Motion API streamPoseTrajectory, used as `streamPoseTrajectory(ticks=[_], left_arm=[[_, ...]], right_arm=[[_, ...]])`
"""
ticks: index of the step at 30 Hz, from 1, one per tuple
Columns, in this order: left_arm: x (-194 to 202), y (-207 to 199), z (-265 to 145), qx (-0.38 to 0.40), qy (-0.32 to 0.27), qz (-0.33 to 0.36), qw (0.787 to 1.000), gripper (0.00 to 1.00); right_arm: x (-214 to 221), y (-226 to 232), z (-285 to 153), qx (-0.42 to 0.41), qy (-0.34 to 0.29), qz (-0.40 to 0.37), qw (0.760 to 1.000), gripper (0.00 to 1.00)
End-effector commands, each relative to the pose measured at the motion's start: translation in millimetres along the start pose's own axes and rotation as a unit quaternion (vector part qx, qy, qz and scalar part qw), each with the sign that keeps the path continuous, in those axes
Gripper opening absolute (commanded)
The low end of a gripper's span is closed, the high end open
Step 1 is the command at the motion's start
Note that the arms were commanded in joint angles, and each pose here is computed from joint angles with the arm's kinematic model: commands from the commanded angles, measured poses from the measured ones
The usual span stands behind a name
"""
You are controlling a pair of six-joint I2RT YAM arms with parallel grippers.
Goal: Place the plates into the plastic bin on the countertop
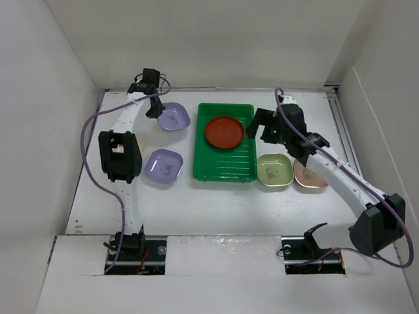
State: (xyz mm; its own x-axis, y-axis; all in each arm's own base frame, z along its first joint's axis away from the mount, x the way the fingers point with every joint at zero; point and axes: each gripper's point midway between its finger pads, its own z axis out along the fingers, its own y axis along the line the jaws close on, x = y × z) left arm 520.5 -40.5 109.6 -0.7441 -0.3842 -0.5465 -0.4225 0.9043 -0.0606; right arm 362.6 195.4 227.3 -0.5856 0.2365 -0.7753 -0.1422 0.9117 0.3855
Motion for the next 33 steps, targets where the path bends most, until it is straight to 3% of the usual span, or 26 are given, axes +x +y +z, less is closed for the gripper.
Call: streamPoseTrajectory(ticks=[1, 5, 8, 16, 20, 28, 29, 30, 31, 33], left_arm=[[-46.6, -15.2, -106.5, 0.091, -0.095, -0.04, 0.991, 0.0], [-28.9, -61.4, -162.3, 0.147, -0.122, 0.003, 0.982, 0.0], [5.5, -110.3, -175.3, 0.181, -0.101, 0.051, 0.977, 0.0], [65.1, -183.0, -144.8, 0.245, -0.044, 0.072, 0.966, 0.0], [70.9, -210.9, -120.5, 0.257, -0.032, 0.085, 0.962, 0.0], [81.8, -217.1, -92.5, 0.243, -0.016, 0.096, 0.965, 0.0], [84.5, -215.6, -90.0, 0.24, -0.013, 0.097, 0.966, 0.04], [84.5, -215.6, -90.0, 0.24, -0.013, 0.097, 0.966, 0.15], [82.4, -213.3, -97.0, 0.244, -0.018, 0.095, 0.965, 0.41], [75.3, -210.5, -108.3, 0.246, -0.029, 0.092, 0.964, 0.64]], right_arm=[[-28.0, -25.9, -25.6, 0.042, -0.069, 0.061, 0.995, 0.99], [-21.6, -62.0, -42.9, 0.073, -0.093, 0.116, 0.986, 0.99], [-3.1, -74.0, -56.4, 0.083, -0.086, 0.118, 0.986, 0.99], [50.5, -85.8, -95.9, 0.09, -0.056, 0.138, 0.985, 0.99], [69.6, -88.2, -109.2, 0.085, -0.049, 0.16, 0.982, 0.99], [79.3, -86.6, -128.8, 0.071, -0.069, 0.174, 0.98, 0.99], [79.4, -88.7, -127.1, 0.078, -0.07, 0.179, 0.978, 0.99], [80.6, -87.9, -126.6, 0.081, -0.064, 0.175, 0.979, 0.99], [85.6, -89.9, -120.0, 0.092, -0.05, 0.178, 0.978, 0.99], [97.9, -103.8, -112.5, 0.139, -0.031, 0.182, 0.973, 0.99]])
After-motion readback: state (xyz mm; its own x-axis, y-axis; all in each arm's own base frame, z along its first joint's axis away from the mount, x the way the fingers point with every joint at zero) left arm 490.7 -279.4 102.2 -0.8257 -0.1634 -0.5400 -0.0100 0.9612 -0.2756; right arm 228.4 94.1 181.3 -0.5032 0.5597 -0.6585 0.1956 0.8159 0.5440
